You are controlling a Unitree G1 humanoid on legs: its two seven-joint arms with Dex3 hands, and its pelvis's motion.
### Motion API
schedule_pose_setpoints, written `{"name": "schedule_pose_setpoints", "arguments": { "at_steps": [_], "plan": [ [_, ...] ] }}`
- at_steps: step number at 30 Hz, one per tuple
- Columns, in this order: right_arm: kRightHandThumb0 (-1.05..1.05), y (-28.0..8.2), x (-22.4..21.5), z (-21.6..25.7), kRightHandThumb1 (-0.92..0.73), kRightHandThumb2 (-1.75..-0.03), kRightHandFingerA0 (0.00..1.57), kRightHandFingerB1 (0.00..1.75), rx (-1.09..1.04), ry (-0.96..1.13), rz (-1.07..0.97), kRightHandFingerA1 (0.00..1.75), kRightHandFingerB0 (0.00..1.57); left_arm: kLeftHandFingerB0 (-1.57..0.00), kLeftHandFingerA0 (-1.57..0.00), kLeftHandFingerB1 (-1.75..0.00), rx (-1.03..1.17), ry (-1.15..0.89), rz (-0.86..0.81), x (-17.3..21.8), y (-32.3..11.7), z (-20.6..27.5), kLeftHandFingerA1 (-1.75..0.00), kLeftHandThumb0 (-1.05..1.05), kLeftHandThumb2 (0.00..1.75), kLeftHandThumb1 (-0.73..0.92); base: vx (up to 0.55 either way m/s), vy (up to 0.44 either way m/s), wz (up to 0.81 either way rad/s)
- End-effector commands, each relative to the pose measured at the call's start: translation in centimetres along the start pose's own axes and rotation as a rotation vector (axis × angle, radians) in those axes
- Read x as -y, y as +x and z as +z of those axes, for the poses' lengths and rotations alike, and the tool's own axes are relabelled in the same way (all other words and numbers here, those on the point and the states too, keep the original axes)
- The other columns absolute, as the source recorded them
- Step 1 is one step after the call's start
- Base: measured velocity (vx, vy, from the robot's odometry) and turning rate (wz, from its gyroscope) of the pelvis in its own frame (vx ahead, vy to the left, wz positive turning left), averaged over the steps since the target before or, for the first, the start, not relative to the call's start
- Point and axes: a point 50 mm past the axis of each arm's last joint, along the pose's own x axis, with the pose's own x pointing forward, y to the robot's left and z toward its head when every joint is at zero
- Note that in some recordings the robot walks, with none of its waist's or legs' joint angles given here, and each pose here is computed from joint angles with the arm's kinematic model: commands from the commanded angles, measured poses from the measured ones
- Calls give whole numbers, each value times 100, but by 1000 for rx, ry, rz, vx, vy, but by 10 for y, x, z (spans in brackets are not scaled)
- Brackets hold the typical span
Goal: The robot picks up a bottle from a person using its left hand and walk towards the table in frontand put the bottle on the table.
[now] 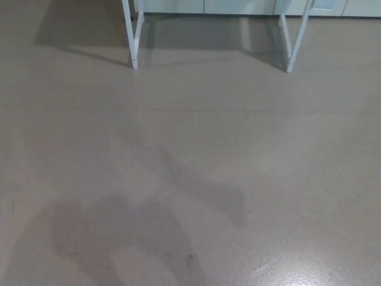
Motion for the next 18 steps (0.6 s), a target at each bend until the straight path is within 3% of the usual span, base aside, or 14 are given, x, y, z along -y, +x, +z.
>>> {"name": "schedule_pose_setpoints", "arguments": {
  "at_steps": [1, 11, 12, 13, 14, 16, 17, 18],
  "plan": [
    [-21, 0, 6, 9, -59, -63, 55, 41, 68, -13, -3, 50, 38, -43, -63, -37, 47, -34, 18, -7, 0, 6, -51, -20, 58, 60, 0, 0, 0],
    [-19, 1, 2, 11, -63, -58, 60, 39, 72, -88, 5, 48, 42, -39, -61, -36, 54, 15, -3, -9, 0, 7, -47, -25, 58, 59, 0, 0, 0],
    [-19, 1, 2, 11, -63, -58, 59, 39, 75, -94, 7, 48, 43, -32, -47, -41, 49, 16, -5, -9, 0, 7, -49, -33, 66, 47, 0, 0, 0],
    [-19, 1, 2, 11, -63, -58, 59, 39, 78, -104, 8, 48, 43, -32, -47, -41, 41, 20, -7, -9, 0, 6, -49, -33, 66, 47, 0, 0, 0],
    [-19, 1, 2, 12, -63, -58, 57, 39, 80, -108, 10, 47, 43, -32, -44, -33, 40, 20, -14, -9, 0, 6, -40, -30, 55, 53, 0, 0, 0],
    [-20, 1, 1, 12, -63, -58, 58, 39, 82, -115, 16, 48, 42, -27, -37, -32, 46, 32, -33, -9, -1, 5, -38, -35, 55, 50, 0, 0, 0],
    [-20, 1, 0, 12, -63, -58, 60, 39, 81, -141, 12, 48, 44, -9, -21, -33, 83, 31, -116, -7, -2, 7, -42, -52, 64, 40, 0, 0, 0],
    [-21, 1, 0, 12, -63, -58, 59, 39, 83, -165, 12, 48, 44, -8, -17, -33, 135, 61, -170, 0, -3, 13, -38, -58, 66, 40, 0, 0, 0]
  ]
}}
